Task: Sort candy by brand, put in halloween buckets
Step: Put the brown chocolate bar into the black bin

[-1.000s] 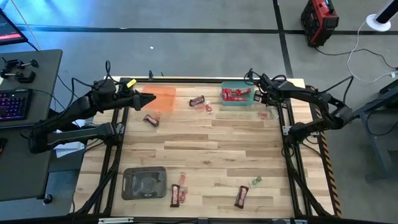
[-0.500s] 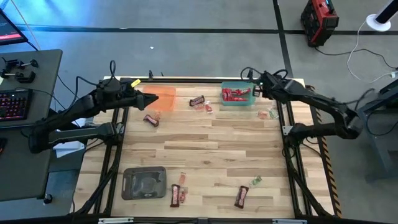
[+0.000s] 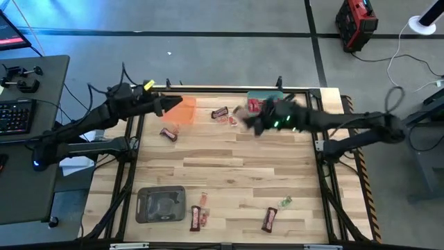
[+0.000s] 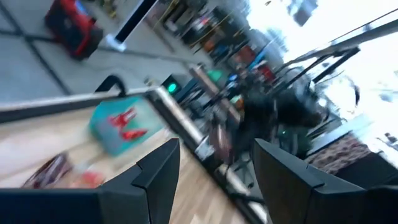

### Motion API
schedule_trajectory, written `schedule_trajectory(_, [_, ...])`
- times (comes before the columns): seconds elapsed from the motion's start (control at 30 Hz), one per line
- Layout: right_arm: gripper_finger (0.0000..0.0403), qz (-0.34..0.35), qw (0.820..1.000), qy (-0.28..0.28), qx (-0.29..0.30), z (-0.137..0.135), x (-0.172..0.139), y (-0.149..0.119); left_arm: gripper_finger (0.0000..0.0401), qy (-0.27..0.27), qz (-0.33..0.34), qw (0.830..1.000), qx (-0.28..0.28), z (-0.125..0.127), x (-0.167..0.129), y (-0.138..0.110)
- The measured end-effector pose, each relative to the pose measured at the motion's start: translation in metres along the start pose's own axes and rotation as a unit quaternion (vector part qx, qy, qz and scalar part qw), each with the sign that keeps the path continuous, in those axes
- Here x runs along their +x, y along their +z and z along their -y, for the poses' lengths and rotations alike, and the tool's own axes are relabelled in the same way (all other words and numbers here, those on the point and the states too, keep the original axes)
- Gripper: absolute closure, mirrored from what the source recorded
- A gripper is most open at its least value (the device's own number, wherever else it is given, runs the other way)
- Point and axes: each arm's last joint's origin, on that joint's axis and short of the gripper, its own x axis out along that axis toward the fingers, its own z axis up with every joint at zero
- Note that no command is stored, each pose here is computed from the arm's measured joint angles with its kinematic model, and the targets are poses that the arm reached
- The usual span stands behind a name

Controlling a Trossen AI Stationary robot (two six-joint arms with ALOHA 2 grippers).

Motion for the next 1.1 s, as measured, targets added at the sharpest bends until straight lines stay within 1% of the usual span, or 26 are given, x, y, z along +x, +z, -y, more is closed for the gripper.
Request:
schedule_trajectory(0.07, [0.0355, -0.031, 0.999, 0.038, -0.016, -0.016, 0.015, -0.022, 0.0213, -0.009, 0.009, 1.0, 0.002, 0.002, 0.0, 0.002])
schedule_trajectory(0.13, [0.0355, -0.064, 0.996, 0.061, -0.03, -0.029, 0.03, -0.048, 0.0213, -0.013, 0.006, 1.0, 0.001, 0.002, 0.0, 0.002])
schedule_trajectory(0.17, [0.0355, -0.077, 0.994, 0.07, -0.028, -0.034, 0.037, -0.06, 0.0213, -0.02, 0.0, 1.0, 0.002, 0.002, 0.0, 0.001])
schedule_trajectory(0.3, [0.0355, -0.108, 0.989, 0.1, 0.017, -0.052, 0.061, -0.106, 0.0213, -0.047, -0.033, 0.998, 0.001, 0.004, 0.0, -0.001])
schedule_trajectory(0.37, [0.0355, -0.107, 0.989, 0.1, 0.035, -0.064, 0.074, -0.122, 0.0213, -0.056, -0.043, 0.998, 0.002, 0.004, 0.0, -0.002])
schedule_trajectory(0.43, [0.0355, -0.111, 0.988, 0.102, 0.036, -0.079, 0.088, -0.134, 0.0213, -0.059, -0.046, 0.997, 0.002, 0.004, 0.0, -0.002])
schedule_trajectory(0.5, [0.0355, -0.121, 0.985, 0.117, 0.025, -0.098, 0.104, -0.14, 0.0213, -0.059, -0.046, 0.997, 0.008, 0.004, 0.0, -0.002])
schedule_trajectory(0.63, [0.0355, -0.146, 0.98, 0.135, -0.023, -0.129, 0.139, -0.148, 0.0213, -0.06, -0.046, 0.997, 0.014, 0.004, 0.0, -0.002])
schedule_trajectory(0.77, [0.0353, -0.171, 0.969, 0.167, -0.061, -0.155, 0.17, -0.145, 0.0213, -0.06, -0.046, 0.997, 0.014, 0.004, 0.0, -0.002])
schedule_trajectory(0.93, [0.0333, -0.206, 0.951, 0.199, -0.116, -0.171, 0.204, -0.15, 0.0213, -0.06, -0.046, 0.997, 0.007, 0.004, 0.0, -0.002])
schedule_trajectory(1.03, [0.0318, -0.227, 0.937, 0.233, -0.126, -0.177, 0.225, -0.159, 0.0213, -0.059, -0.047, 0.997, -0.003, 0.004, 0.0, -0.002])
schedule_trajectory(1.1, [0.0307, -0.224, 0.934, 0.245, -0.134, -0.18, 0.237, -0.164, 0.0213, -0.06, -0.047, 0.997, -0.003, 0.004, 0.0, -0.002])
